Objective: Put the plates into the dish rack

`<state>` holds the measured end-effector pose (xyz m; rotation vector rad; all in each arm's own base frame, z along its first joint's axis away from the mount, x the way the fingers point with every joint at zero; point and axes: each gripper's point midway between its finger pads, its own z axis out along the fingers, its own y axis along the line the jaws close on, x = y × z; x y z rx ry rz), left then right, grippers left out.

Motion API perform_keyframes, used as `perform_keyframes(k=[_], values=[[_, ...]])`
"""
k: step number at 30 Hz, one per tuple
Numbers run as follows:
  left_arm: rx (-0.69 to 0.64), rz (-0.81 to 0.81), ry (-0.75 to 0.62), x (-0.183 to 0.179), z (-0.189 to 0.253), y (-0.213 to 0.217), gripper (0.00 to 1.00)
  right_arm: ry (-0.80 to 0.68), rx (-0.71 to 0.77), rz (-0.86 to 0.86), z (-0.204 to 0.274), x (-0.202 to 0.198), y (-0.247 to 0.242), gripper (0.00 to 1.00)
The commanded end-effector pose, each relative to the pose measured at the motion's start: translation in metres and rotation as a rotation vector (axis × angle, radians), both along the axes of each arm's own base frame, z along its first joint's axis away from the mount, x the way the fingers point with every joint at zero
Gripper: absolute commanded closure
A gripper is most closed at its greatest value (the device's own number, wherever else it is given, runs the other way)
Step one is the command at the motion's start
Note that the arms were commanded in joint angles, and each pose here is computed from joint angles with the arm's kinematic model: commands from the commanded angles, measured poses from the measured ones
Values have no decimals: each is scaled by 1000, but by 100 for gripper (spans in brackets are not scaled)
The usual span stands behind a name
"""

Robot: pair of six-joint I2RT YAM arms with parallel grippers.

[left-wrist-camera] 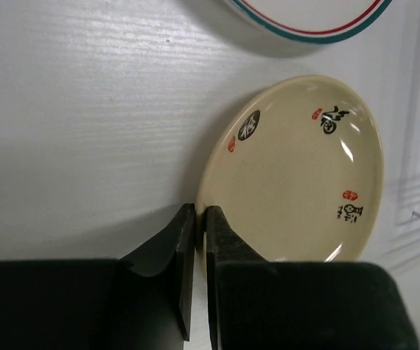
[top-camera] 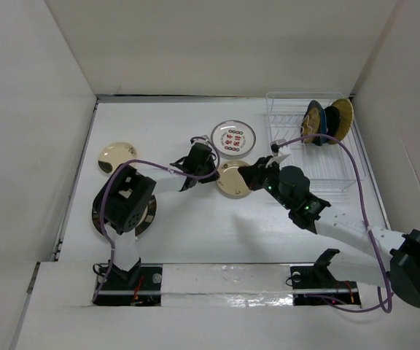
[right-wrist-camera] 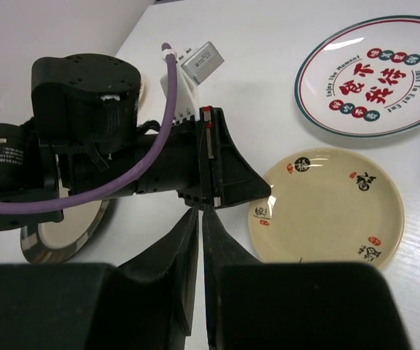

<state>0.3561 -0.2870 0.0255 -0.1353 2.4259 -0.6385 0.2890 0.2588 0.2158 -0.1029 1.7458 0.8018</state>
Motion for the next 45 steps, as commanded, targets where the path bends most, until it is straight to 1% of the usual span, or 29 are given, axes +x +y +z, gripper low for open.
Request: perform_keyframes(k=[1, 2, 3, 5, 6, 7, 8, 9, 10, 11, 12, 13, 14, 15, 17, 19, 20, 21, 23, 24, 25, 28, 32, 34, 39, 40, 42, 43, 45], values=[[71, 42, -50, 10, 1, 13, 100, -52, 62, 7, 19, -1, 4, 88], [71, 41, -52, 7, 1, 16, 100, -51, 58, 1, 19, 1, 3, 88], [41, 39, -99, 9, 20, 14, 100, -51, 54, -10, 18, 4, 1, 87], [35, 35, -124, 1, 31, 21, 100, -48, 19, -20, 11, 9, -2, 81], [7, 37, -176, 0, 59, 23, 100, -48, 13, -29, 13, 12, -4, 76], [4, 34, -207, -3, 72, 27, 100, -39, 2, -38, 10, 16, -6, 60], [4, 27, -213, -11, 75, 33, 100, -30, 4, -15, 9, 16, -5, 51], [-36, 37, -268, -14, 105, 40, 100, -27, 12, -19, 9, 22, -10, 43], [-52, 27, -287, -21, 116, 42, 100, -21, 20, -6, 8, 22, -10, 30], [-53, 33, -291, -27, 116, 52, 100, -13, 38, 30, 9, 20, -6, 25], [-97, 40, -349, -31, 143, 60, 100, -4, 44, 56, 8, 19, -3, 21], [-125, 21, -360, -40, 150, 59, 100, 0, 48, 60, 9, 21, -3, 18], [-129, 23, -354, -48, 146, 64, 100, 24, 44, 89, 5, 19, 2, 17], [-156, 26, -392, -55, 161, 69, 100, 34, 41, 101, 4, 18, 4, 17], [-178, -7, -378, -70, 156, 70, 100, 43, 52, 122, 11, 19, 7, 16], [-209, -1, -411, -79, 167, 76, 100, 56, 55, 152, 10, 19, 11, 15], [-212, -1, -409, -84, 161, 78, 100, 56, 63, 214, 15, 13, 20, 15], [-239, 5, -440, -86, 171, 80, 100, 56, 66, 254, 17, 9, 25, 15], [-250, 4, -451, -91, 169, 82, 100, 77, 78, 294, 16, 14, 30, 16], [-268, 0, -471, -93, 176, 82, 100, 92, 89, 338, 15, 11, 34, 18], [-274, -9, -474, -96, 176, 82, 100, 121, 97, 350, 8, 13, 36, 21], [-294, -8, -508, -101, 185, 86, 100, 166, 164, 397, 6, 14, 37, 27], [-340, -15, -563, -109, 200, 89, 100, 214, 151, 382, -7, 19, 35, 27], [-359, -28, -578, -113, 204, 88, 100, 202, 142, 388, -3, 21, 36, 27], [-383, -43, -578, -115, 202, 85, 100, 182, 132, 585, 10, 0, 56, 34], [-391, -51, -574, -116, 201, 83, 100, 186, 124, 604, 10, 0, 58, 43], [-403, -58, -579, -116, 204, 81, 100, 198, 112, 643, 13, 0, 63, 51], [-405, -64, -580, -117, 205, 80, 100, 208, 110, 647, 10, 2, 64, 72], [-403, -52, -590, -116, 211, 82, 100, 189, 119, 631, 18, 7, 65, 93]])
